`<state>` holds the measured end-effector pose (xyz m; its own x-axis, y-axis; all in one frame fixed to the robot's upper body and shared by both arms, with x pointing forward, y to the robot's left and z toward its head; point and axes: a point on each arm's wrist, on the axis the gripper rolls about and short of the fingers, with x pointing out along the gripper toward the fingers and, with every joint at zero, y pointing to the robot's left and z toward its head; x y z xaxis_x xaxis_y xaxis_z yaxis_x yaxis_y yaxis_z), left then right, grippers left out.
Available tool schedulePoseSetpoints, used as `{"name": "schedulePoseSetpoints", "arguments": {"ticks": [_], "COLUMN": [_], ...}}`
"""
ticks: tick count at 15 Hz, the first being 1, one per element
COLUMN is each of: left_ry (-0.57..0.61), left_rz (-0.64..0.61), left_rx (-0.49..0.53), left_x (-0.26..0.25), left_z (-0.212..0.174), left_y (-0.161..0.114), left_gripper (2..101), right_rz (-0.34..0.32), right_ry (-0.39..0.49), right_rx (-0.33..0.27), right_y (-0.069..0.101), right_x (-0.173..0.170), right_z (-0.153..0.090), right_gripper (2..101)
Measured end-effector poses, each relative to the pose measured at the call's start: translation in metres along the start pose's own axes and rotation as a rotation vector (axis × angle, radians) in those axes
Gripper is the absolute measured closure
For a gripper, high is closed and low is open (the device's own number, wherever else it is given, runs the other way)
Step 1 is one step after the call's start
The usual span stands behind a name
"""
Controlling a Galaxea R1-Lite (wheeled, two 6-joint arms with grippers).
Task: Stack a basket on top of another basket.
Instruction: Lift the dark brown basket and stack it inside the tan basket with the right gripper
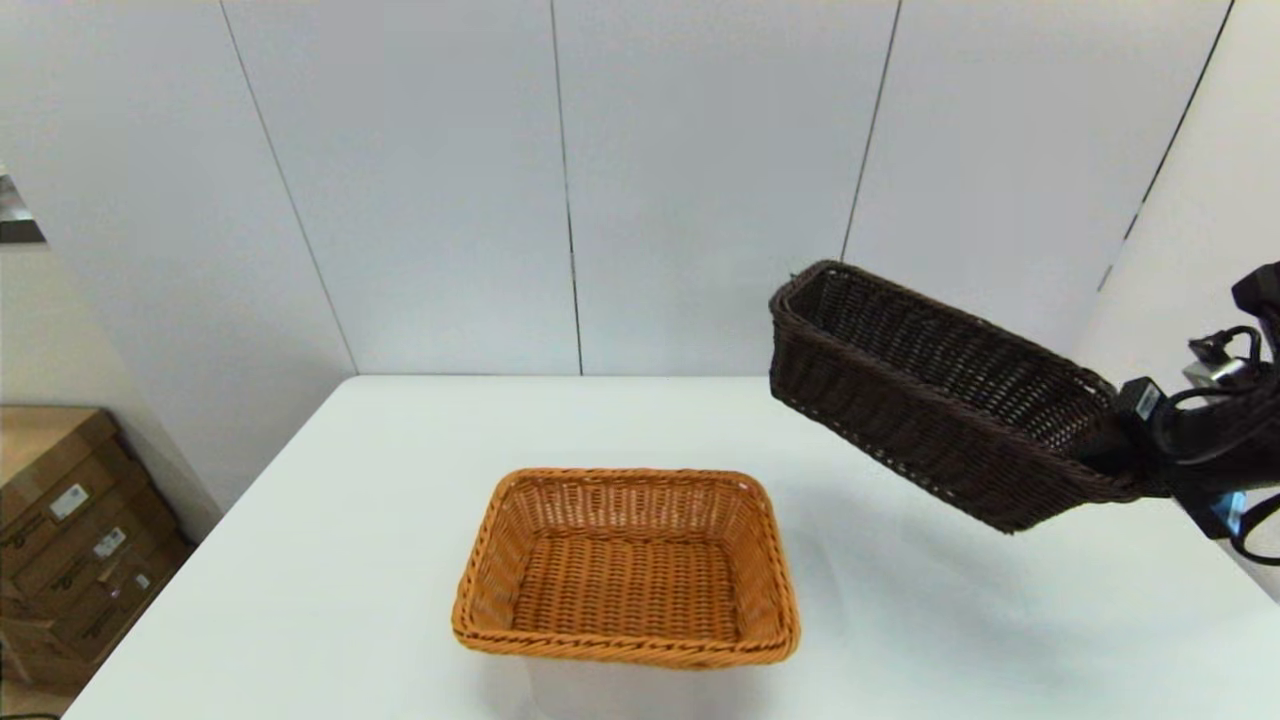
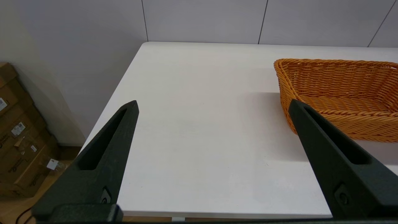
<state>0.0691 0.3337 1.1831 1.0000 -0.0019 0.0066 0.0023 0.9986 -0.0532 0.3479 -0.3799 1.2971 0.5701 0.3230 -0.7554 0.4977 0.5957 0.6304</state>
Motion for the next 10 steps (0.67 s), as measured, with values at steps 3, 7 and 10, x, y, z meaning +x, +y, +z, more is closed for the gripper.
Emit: {"name": "schedulePoseSetpoints", "arguments": {"ticks": [3,7,10], "left_ry": [0.000,0.000,0.000], "left_rz": [0.000,0.000,0.000], "left_rx": [0.000,0.000,0.000], "left_x": [0.000,0.000,0.000], "left_z": [0.000,0.000,0.000], "left_y": [0.000,0.000,0.000], "left_gripper": [5.4,5.4,5.4], "right_rz": [0.033,0.062,0.081], "right_ry": [0.062,0.121,0.148], "right_rx": [-0.112,-0.265,-0.377], "right_y": [0.013,0.025,0.034], "right_x": [-0.022,-0.047,-0.058], "right_z": [-0.027,-0.064,-0.090], "right_gripper": [86.3,86.3,86.3]}}
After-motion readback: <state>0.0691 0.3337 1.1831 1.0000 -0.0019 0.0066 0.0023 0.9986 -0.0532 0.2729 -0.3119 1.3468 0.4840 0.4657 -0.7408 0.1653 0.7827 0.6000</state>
